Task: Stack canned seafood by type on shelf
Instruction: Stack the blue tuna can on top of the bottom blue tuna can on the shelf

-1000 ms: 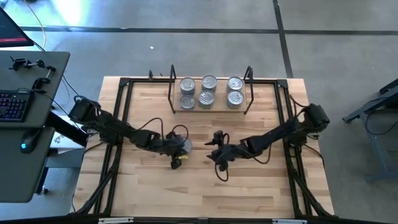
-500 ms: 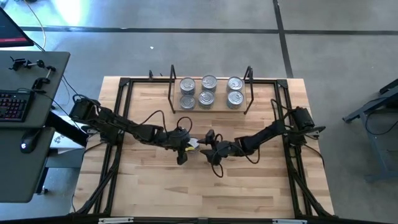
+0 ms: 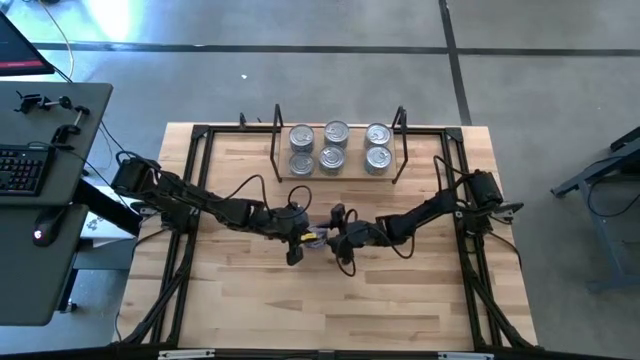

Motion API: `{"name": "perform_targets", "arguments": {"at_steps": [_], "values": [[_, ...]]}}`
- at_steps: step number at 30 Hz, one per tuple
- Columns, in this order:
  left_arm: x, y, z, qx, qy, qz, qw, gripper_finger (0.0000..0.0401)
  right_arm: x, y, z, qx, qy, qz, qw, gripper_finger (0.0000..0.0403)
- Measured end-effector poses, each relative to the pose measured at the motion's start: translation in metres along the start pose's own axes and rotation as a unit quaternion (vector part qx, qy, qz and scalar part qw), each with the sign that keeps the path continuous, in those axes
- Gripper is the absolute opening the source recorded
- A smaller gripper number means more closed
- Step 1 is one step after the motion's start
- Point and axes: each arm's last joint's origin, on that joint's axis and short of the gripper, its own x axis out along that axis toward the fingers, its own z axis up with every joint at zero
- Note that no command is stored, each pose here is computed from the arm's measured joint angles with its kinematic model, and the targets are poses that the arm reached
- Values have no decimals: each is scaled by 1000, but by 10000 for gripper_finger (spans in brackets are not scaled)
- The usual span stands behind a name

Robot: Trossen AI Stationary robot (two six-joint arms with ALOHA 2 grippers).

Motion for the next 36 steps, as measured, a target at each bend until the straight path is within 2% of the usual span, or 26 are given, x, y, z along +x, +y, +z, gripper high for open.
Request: {"name": "perform_targets", "arguments": {"at_steps": [3,4,7,10,12,15,19,22,25,29,32,36], "values": [[-1,0,1,26,-2,4,1000,1,0,2,-2,53,9,9,999,132],[-2,0,2,34,-5,6,999,1,0,2,-2,72,11,10,997,121],[-9,-2,9,67,-31,6,997,9,0,3,-3,116,23,10,993,124],[-14,-6,14,134,-53,0,990,37,0,3,-4,134,25,8,991,124],[-14,-7,16,169,-65,3,983,66,-1,3,-3,136,23,9,990,124],[-13,-8,18,183,-80,4,980,119,0,3,-3,137,22,9,990,124],[-3,-6,11,230,-58,14,972,195,0,2,-4,138,21,10,990,124],[7,-7,1,277,-38,39,959,230,1,-1,-5,143,22,7,989,124],[16,-10,-8,302,-22,106,947,240,2,-3,-7,148,23,3,989,124],[26,-15,-15,312,-9,131,941,241,2,-5,-8,150,23,-1,988,124],[29,-16,-19,305,5,174,936,240,2,-5,-8,156,23,-1,988,124],[28,-18,-19,305,8,180,935,215,2,-5,-8,162,23,-1,987,124]]}}
